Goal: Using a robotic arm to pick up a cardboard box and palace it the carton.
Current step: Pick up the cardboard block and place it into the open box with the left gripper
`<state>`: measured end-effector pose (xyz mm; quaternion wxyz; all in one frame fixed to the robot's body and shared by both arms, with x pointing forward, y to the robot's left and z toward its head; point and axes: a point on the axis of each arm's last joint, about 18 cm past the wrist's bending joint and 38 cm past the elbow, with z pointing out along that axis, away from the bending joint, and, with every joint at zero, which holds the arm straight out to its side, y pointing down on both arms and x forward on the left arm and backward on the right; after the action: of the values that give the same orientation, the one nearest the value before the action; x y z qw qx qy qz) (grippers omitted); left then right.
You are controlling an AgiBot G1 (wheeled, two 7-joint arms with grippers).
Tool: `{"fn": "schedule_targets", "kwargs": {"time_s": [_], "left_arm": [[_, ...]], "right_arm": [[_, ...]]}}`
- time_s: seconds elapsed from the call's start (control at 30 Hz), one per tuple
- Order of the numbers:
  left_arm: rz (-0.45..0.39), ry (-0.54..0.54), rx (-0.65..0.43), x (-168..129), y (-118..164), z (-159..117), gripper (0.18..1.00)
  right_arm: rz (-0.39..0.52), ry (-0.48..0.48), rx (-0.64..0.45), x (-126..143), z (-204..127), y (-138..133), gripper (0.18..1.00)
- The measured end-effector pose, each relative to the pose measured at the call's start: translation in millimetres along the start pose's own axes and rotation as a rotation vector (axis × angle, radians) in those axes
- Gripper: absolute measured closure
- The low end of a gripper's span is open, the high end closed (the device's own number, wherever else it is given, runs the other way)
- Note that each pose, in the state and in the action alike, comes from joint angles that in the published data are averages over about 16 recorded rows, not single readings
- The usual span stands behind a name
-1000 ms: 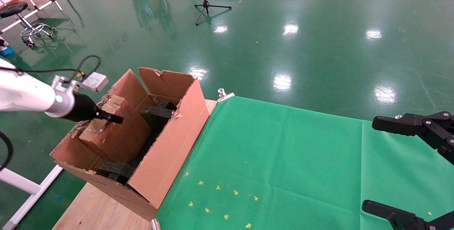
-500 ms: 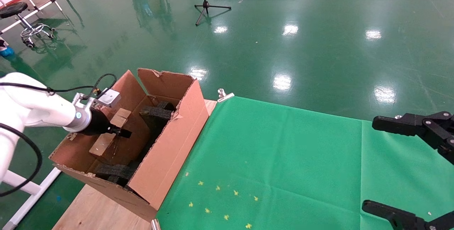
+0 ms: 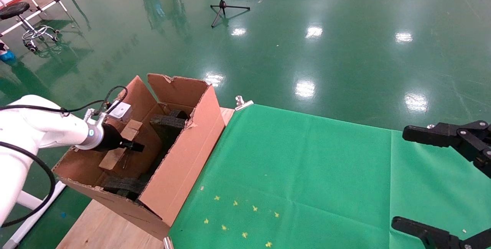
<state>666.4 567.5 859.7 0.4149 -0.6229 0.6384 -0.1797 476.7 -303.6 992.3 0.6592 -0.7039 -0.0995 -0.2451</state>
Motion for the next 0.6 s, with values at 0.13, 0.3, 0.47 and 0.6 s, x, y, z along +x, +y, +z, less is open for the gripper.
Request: {"fn": "schedule_targets", "kwargs": {"time_s": [0.13, 0.3, 0.47, 0.6], "left_arm": [[-0.002, -0.006, 0.005, -1.9, 0.6, 0.4, 0.859], [-0.001, -0.01, 0.016, -5.0, -1.2, -1.2, 0.817], [0.01, -0.003, 0.047, -9.2, -9.5, -6.6, 0.754], [0.023, 0.017, 0.098, -13.8, -24.2, -17.0, 0.678]], "right_arm": [[0.0, 0.0, 0.0, 0.0, 0.0, 0.0, 0.178], [0.0, 0.0, 0.0, 0.0, 0.0, 0.0, 0.178], [0.0, 0.0, 0.0, 0.1, 0.0, 0.0, 0.178], [0.0, 0.0, 0.0, 0.1, 0.0, 0.0, 0.178]]}}
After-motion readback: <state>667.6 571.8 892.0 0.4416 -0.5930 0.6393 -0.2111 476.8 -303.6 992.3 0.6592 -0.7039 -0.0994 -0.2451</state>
